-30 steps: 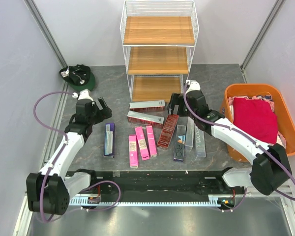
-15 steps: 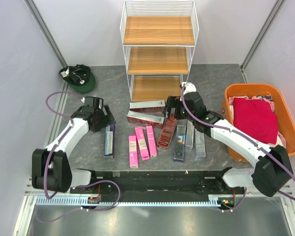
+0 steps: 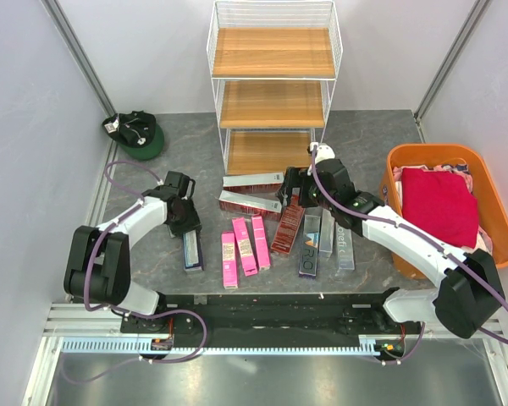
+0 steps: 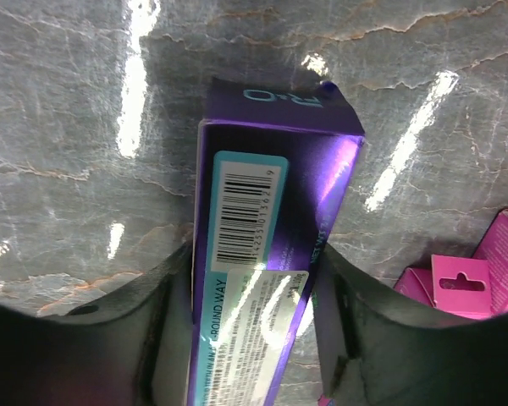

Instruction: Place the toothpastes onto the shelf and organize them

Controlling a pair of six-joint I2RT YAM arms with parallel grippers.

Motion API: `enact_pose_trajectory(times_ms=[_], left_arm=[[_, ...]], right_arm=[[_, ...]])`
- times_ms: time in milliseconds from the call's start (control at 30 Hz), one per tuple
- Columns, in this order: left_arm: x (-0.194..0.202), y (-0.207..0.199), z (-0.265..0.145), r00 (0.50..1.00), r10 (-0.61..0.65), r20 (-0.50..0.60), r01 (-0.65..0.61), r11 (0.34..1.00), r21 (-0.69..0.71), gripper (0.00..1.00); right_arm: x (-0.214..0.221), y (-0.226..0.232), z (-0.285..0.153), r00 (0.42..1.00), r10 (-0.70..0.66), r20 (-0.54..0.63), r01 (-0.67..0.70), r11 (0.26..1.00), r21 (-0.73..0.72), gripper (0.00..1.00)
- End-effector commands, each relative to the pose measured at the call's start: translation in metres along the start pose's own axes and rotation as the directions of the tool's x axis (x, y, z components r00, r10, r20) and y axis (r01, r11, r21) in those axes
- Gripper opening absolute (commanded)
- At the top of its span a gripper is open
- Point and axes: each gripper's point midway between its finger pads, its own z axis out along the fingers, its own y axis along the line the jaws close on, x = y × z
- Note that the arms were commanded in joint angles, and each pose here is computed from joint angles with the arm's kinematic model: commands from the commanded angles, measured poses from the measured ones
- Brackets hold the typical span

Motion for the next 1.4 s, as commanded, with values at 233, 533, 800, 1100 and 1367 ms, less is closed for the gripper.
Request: enact_pose_trajectory(times_ms=[233,533,800,1100,1367], left_arm=[[-0.021,-0.022,-0.021,0.997,-0.014,0.072,0.008,0.996,0.088,0.36],[-0.068,-0.064,-0.1,0.947,-0.187,0.261,0.078,0.922,0.38,0.37],[-0.086,-0.106,-0.163,0.87,-0.452,0.196,0.154,0.627,0.763,0.38],[-0.084,-0.124,-0.2,0.841,-0.539,0.048,0.201,0.394,0.897,0.37],[-0.079,-0.123,-0.212,0.837,-0.546,0.033,0.195,0.355,0.914,0.37]], right_arm=[[-0.01,0.039,-0.01,1.0,-0.021,0.016,0.022,0.995,-0.097,0.98],[-0.008,0.078,-0.03,0.996,-0.055,0.069,0.066,0.984,-0.164,0.98],[0.01,0.123,-0.059,0.977,-0.052,0.207,0.099,0.97,-0.222,0.98],[0.043,0.164,-0.055,0.966,-0.082,0.244,0.139,0.964,-0.225,0.98],[0.051,0.174,-0.03,0.961,-0.103,0.255,0.155,0.969,-0.194,0.89]])
